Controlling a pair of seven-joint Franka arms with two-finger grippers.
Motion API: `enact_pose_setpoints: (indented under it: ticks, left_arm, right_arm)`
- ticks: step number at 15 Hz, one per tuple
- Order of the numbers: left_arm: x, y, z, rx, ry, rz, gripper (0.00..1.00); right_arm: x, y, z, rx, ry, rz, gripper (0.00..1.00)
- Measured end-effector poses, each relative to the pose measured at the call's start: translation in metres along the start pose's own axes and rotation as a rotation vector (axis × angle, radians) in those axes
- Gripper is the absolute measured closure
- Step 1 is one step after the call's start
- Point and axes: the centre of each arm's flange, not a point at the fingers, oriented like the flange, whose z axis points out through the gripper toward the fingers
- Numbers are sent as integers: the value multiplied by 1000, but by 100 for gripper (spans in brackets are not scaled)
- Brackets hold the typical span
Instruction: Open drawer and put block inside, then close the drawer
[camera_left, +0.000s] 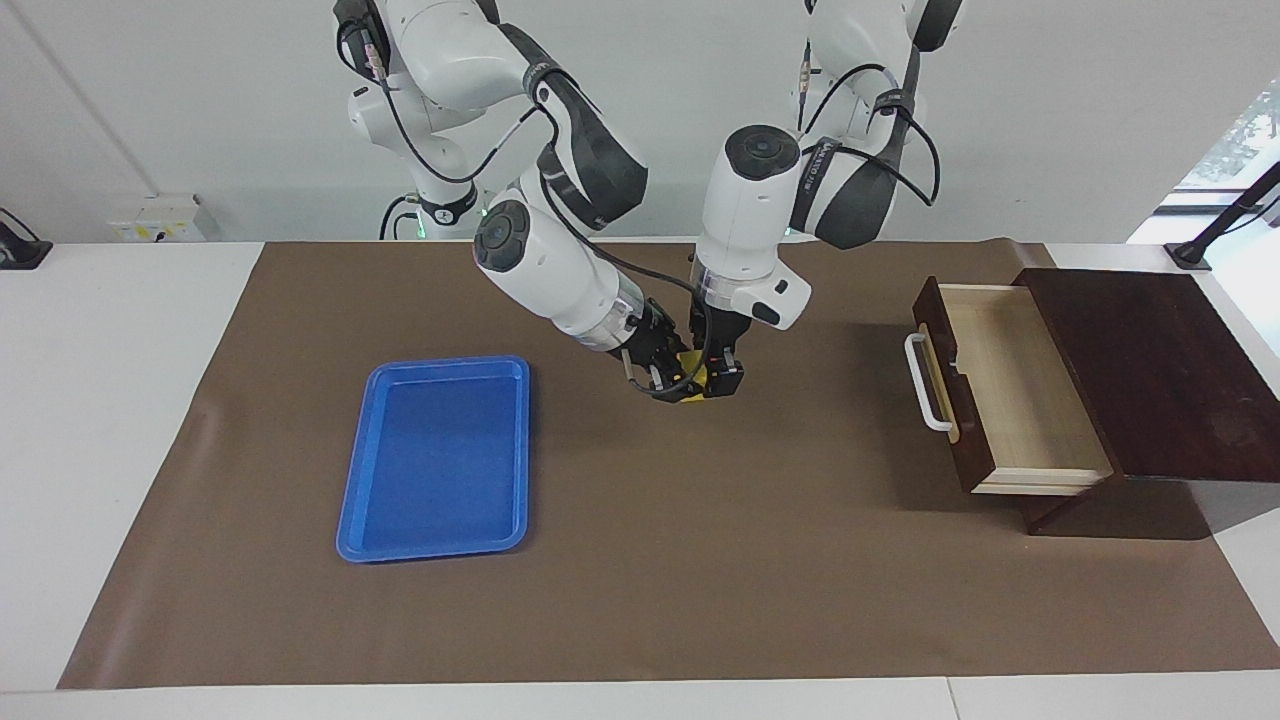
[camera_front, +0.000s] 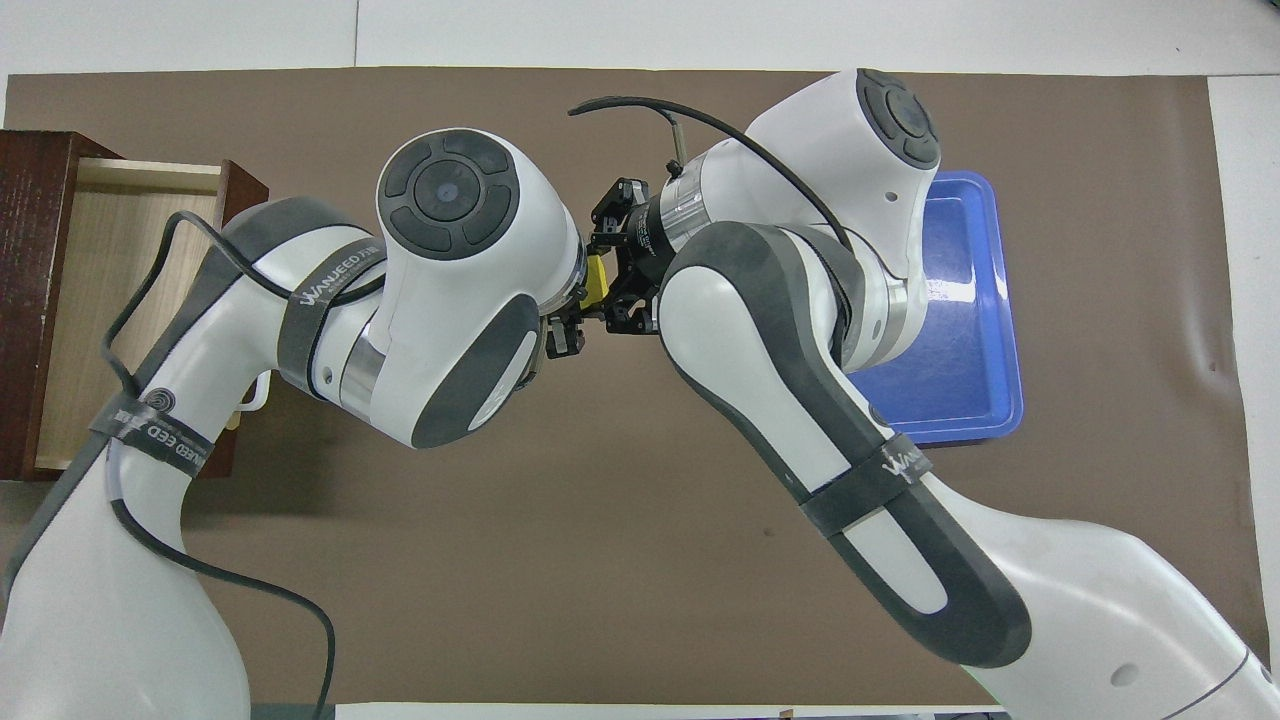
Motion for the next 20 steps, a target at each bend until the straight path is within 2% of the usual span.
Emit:
enact_pose_setpoints:
  ticks: [1,2,5,8,10,12,14,16,20]
  left_arm:
    - [0,0,0,0,0,-2,43]
    - [0,0,0,2,2,-5,43]
    - [3,-1,1,15,19,-7,43]
    - [26,13,-18,23,66,-11,43]
    - [71,35,-56,17,77,0,43]
    - [140,53,-100,19,92,9,43]
    - [211,64,-130,42,110,45,43]
    - [269,75,-136,62,117,95,43]
    - [369,88,-108,81,117,169,43]
  right_arm:
    - [0,-1,-1,4,0,6,42]
    - [2,-2,-4,12,-1,14,33]
    - [8,-6,-16,30,-3,27,1]
    - [13,-9,-23,39,-4,34,0]
    - [24,-14,-36,58,-5,50,0]
    - [44,-21,-58,81,-1,54,0]
    - [71,-24,-84,73,20,-8,0]
    - [96,-24,-105,52,48,-100,0]
    - [134,-17,-137,-21,115,-322,0]
